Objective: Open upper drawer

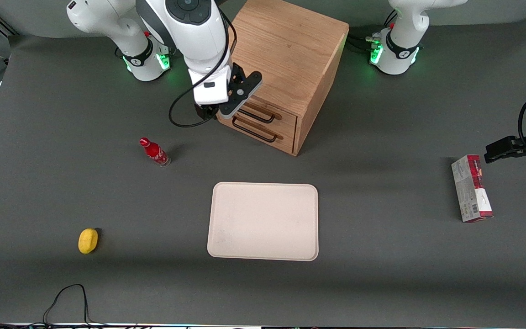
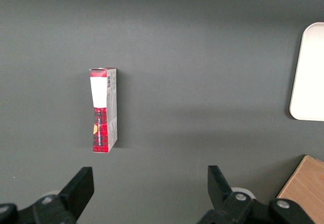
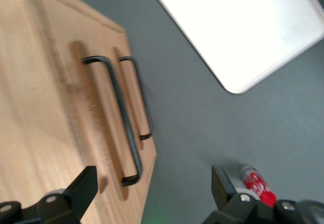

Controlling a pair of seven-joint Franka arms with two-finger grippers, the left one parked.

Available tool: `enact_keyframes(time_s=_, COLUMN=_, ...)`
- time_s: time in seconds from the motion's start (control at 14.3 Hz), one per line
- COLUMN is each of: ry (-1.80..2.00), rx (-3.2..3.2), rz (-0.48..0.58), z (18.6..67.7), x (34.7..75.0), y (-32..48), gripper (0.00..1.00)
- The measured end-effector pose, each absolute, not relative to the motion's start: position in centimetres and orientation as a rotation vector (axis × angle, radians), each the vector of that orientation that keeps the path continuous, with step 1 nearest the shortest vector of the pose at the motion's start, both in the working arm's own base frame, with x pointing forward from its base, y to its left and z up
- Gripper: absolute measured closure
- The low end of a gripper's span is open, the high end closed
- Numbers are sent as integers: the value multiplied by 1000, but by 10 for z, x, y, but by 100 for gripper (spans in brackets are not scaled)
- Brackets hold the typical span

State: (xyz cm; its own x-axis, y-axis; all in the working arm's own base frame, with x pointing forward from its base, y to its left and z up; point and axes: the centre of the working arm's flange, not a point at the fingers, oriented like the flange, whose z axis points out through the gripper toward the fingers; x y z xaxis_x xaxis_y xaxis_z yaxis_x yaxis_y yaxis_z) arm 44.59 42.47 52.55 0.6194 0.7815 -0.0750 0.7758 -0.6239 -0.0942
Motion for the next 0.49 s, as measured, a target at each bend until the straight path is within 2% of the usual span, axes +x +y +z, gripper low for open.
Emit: enact_keyframes(time_s=0.49, ry=-1434, rx=-2619, rz=179, z=527, x=454, y=417, gripper=0)
